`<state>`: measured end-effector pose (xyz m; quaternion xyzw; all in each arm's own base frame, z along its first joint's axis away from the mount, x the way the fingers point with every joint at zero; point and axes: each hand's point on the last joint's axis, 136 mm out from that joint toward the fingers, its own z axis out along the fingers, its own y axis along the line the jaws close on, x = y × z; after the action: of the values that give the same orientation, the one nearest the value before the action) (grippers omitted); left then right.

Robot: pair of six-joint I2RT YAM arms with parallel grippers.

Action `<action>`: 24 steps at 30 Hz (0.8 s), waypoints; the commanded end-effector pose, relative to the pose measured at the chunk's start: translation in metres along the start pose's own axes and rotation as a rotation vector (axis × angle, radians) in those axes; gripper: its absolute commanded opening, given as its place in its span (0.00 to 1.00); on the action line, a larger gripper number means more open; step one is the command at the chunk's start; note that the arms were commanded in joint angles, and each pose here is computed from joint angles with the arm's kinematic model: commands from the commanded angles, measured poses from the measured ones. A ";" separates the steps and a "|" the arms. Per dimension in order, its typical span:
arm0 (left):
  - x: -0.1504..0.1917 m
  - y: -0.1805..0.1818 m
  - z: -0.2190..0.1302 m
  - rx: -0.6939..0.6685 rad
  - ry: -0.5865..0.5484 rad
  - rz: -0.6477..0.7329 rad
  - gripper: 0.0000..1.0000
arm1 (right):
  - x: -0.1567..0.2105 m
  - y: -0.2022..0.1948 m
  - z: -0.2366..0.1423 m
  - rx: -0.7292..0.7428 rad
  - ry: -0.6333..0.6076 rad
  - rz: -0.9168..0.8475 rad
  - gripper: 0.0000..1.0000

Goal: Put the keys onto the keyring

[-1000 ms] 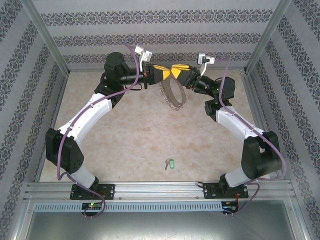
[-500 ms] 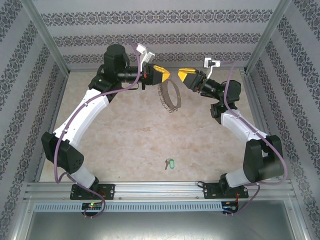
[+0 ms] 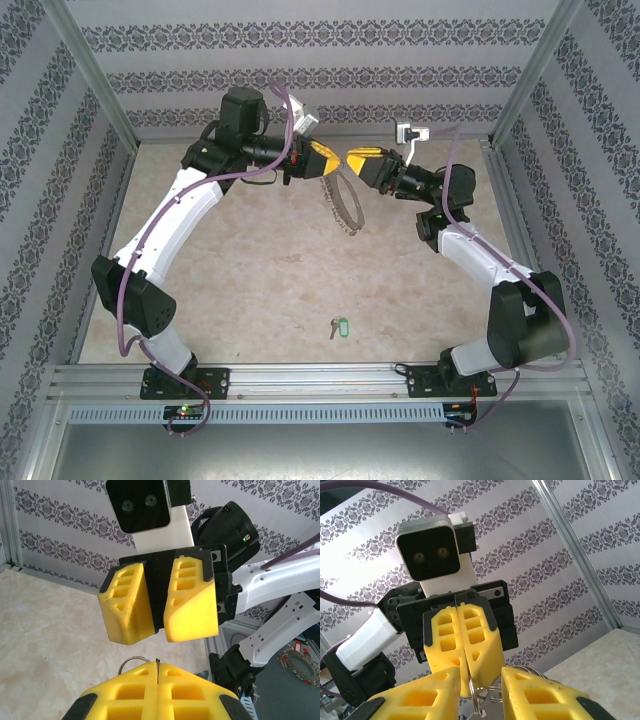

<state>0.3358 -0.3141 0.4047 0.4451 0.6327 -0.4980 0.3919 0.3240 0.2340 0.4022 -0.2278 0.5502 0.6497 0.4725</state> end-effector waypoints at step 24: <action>-0.020 -0.018 -0.001 0.059 -0.027 0.071 0.00 | 0.013 0.030 0.004 -0.069 0.022 -0.056 0.21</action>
<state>0.3308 -0.3136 0.4156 0.4551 0.6204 -0.5000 0.3974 0.3069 0.2420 0.3998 -0.2394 0.5463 0.6564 0.4619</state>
